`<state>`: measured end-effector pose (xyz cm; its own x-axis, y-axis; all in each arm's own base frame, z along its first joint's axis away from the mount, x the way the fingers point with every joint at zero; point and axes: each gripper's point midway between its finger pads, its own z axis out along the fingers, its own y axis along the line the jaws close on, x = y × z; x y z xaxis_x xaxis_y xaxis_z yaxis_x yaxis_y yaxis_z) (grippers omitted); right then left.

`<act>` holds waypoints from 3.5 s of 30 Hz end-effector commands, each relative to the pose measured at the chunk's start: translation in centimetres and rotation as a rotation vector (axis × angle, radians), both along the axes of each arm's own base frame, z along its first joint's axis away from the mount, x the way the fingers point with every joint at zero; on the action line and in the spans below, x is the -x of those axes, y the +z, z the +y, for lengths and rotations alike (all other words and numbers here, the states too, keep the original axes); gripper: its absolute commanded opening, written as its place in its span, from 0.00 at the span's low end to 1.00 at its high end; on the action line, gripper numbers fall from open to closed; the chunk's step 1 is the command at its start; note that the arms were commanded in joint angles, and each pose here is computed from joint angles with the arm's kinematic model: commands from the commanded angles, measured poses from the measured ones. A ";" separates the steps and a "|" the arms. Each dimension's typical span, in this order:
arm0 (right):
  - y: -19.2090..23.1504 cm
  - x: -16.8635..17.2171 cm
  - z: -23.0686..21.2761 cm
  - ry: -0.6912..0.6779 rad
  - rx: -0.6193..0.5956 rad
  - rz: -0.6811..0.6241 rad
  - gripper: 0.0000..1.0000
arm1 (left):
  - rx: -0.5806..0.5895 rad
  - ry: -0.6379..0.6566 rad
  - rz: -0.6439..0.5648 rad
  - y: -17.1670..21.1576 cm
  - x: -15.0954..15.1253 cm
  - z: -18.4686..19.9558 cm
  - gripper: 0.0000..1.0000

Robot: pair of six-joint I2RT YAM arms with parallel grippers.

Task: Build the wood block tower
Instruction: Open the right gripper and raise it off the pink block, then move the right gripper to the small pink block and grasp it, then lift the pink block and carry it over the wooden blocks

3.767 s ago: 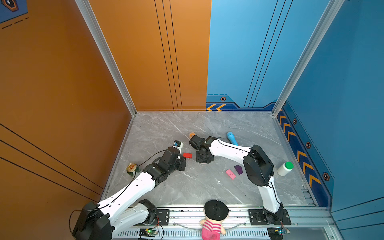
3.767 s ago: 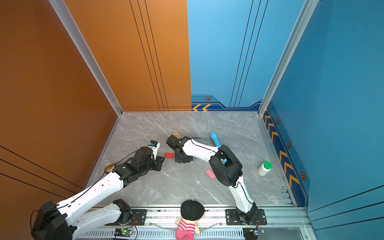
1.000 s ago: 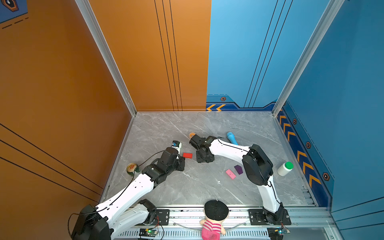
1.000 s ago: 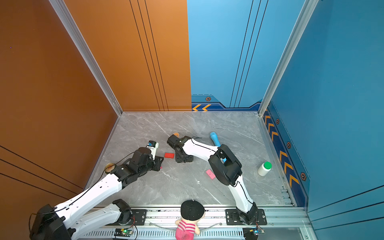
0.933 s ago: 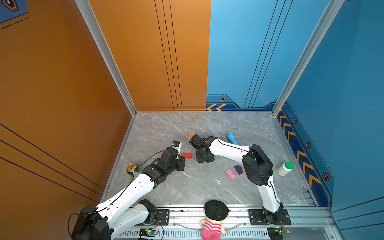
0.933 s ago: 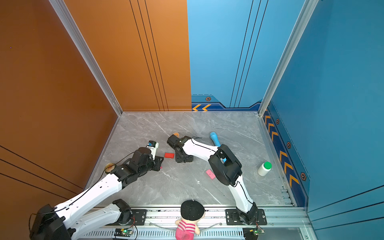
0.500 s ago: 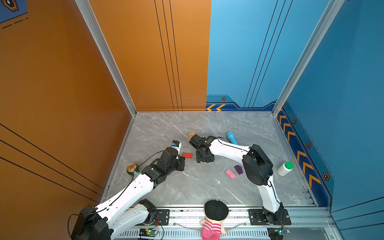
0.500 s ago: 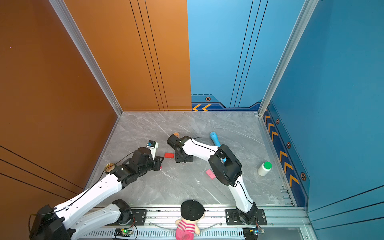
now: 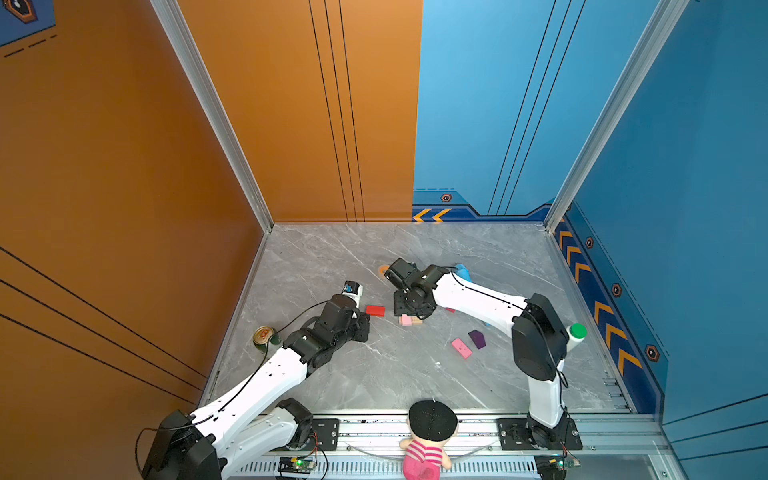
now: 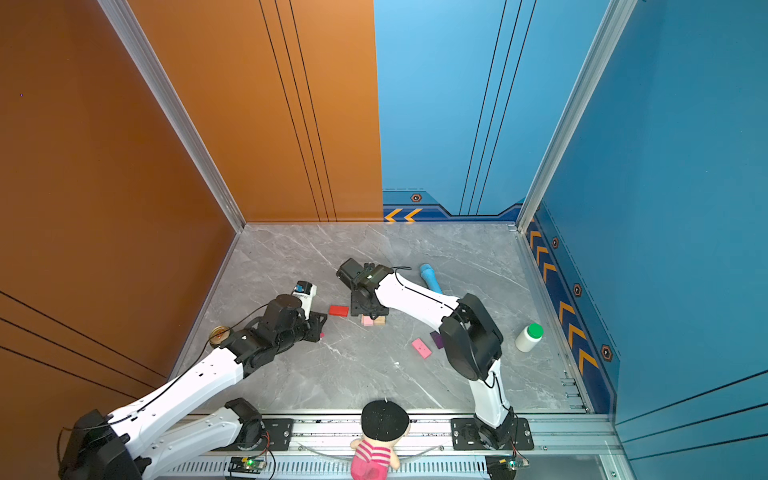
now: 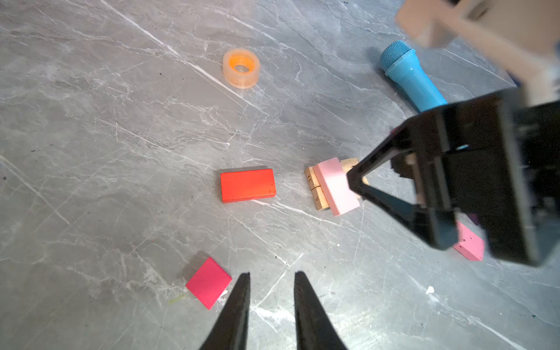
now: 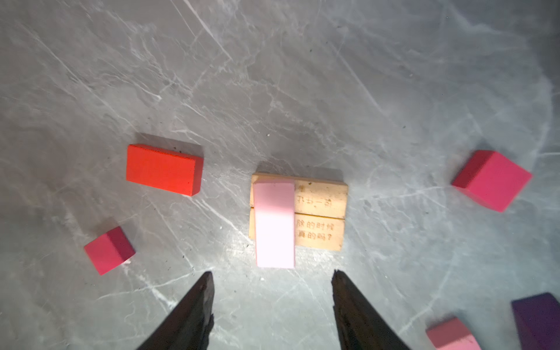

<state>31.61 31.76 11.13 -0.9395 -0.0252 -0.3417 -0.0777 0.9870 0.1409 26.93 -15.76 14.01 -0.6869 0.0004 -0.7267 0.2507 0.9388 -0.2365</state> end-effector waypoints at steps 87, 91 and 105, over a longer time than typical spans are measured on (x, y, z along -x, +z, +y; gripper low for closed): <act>-4.2 1.8 -5.9 0.116 0.099 0.180 0.25 | -0.037 -0.044 0.076 -1.5 -0.7 -2.7 0.27; -4.3 1.0 -4.9 0.117 0.095 0.181 0.25 | -0.035 -0.045 0.083 -1.8 -0.7 -2.6 0.27; -5.1 -0.7 -3.2 0.113 0.082 0.189 0.28 | -0.027 -0.044 0.086 -1.9 -0.7 -2.5 0.27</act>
<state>32.54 28.67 6.41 -0.9680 -0.1659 -0.1883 -0.1852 0.9786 0.0900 27.53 -18.28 12.10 -0.7484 0.0449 -0.6617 0.2611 0.9371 -0.2317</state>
